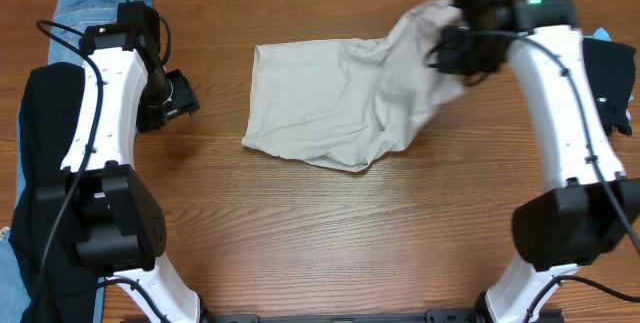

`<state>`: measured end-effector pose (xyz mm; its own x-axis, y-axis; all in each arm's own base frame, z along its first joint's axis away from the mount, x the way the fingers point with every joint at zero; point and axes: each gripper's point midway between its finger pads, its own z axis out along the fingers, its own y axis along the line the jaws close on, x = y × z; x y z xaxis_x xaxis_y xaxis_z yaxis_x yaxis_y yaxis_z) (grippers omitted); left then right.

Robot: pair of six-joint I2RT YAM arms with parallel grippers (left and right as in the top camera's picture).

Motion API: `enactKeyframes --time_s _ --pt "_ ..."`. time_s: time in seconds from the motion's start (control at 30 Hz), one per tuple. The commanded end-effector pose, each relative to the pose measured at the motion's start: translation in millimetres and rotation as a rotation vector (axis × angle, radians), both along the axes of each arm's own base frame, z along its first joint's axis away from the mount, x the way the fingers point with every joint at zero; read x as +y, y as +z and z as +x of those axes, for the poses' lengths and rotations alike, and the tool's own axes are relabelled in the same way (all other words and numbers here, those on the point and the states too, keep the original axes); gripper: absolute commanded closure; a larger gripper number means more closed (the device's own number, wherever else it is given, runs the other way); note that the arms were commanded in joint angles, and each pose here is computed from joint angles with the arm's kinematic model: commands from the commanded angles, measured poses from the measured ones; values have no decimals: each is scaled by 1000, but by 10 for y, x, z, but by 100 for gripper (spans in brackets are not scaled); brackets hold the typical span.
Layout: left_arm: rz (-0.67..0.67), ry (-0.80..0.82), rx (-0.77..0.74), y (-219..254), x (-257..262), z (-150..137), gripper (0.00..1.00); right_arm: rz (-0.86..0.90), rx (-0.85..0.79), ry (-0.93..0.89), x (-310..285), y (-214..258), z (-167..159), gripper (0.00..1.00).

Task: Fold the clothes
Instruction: 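Fold the right end leftward over the shorts with the right gripper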

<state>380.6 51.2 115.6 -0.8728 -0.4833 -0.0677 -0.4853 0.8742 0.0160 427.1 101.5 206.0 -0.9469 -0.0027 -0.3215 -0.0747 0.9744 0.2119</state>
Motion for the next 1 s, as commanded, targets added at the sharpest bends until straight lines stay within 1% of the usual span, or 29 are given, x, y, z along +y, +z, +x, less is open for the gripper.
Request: enactKeyframes --time_s 0.0,0.23,0.37,0.47,0.6,0.73,0.9,0.97 --pt "-6 -9 -15 34 -12 36 35 0 -54 73 499 142 -60 96" --pt "-6 -9 -17 34 -10 40 34 4 -32 234 1392 -350 -60 96" --pt "-6 -9 -17 34 -13 41 33 5 -19 290 1723 -633 -65 96" --pt "-6 -10 -17 34 -13 41 33 16 -43 326 1944 -739 -45 96" --pt "-6 -10 -18 34 -14 45 33 51 -117 367 2238 -708 3 96" --pt "-6 -10 -18 33 -14 44 32 79 -149 404 2434 -657 -45 96" --pt "-5 -13 -21 33 -25 55 32 150 -90 482 2647 -656 -303 96" --pt "-5 -14 -24 33 -25 61 32 175 -72 550 2732 -652 -431 96"
